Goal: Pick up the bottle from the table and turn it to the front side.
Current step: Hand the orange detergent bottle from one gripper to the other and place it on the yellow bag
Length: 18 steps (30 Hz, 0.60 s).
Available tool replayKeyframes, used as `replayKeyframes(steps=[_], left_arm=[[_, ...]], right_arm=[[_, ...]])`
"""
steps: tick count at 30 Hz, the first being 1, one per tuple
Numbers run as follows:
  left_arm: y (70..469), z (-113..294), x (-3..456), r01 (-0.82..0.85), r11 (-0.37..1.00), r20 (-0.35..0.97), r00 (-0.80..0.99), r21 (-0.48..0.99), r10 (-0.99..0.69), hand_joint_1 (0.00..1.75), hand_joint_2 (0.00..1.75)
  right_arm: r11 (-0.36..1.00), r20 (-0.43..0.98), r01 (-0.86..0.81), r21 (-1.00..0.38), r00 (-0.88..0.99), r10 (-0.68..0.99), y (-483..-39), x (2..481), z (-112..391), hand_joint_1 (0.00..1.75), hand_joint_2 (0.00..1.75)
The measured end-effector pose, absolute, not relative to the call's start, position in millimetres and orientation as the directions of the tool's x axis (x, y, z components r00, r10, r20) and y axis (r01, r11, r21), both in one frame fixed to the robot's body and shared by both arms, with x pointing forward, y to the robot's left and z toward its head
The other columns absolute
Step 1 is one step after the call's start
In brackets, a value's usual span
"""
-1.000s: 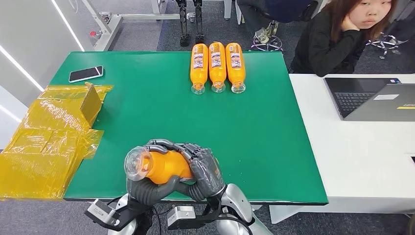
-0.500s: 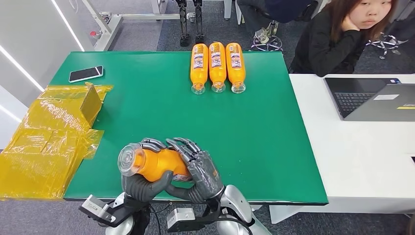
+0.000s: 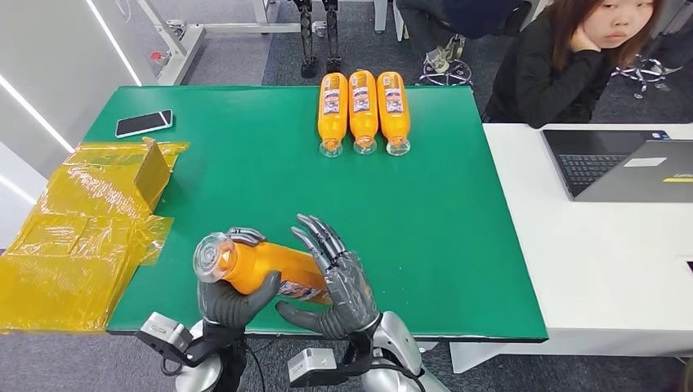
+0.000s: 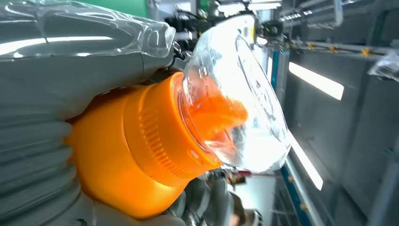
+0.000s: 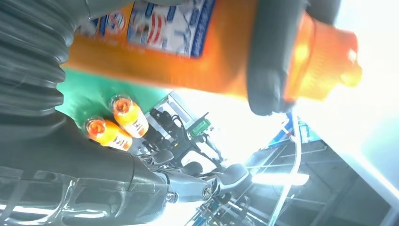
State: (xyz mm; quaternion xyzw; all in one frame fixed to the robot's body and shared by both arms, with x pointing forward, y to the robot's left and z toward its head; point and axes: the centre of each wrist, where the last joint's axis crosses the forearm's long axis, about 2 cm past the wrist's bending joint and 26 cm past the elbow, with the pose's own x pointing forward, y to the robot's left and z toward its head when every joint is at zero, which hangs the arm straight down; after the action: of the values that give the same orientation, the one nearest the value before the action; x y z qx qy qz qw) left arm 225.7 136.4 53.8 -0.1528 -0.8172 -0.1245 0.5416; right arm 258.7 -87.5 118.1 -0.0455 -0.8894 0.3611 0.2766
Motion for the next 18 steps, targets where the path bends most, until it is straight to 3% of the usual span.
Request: replayKeyframes(steps=[10,18], left_arm=[[183,38,267,0.105,0.946,0.888,-0.388,0.308,-0.246,1.75,1.75],[238,39,305,-0.100,0.838,0.757,-0.380,0.537,-0.531,1.75,1.75]], right_arm=[[0.755,0.470,-0.123,-0.644,-0.843,0.263,-87,258,119,0.00,1.75],[0.755,0.479,-0.164,-0.634,-0.850,0.217,-82,261,122,0.00,1.75]])
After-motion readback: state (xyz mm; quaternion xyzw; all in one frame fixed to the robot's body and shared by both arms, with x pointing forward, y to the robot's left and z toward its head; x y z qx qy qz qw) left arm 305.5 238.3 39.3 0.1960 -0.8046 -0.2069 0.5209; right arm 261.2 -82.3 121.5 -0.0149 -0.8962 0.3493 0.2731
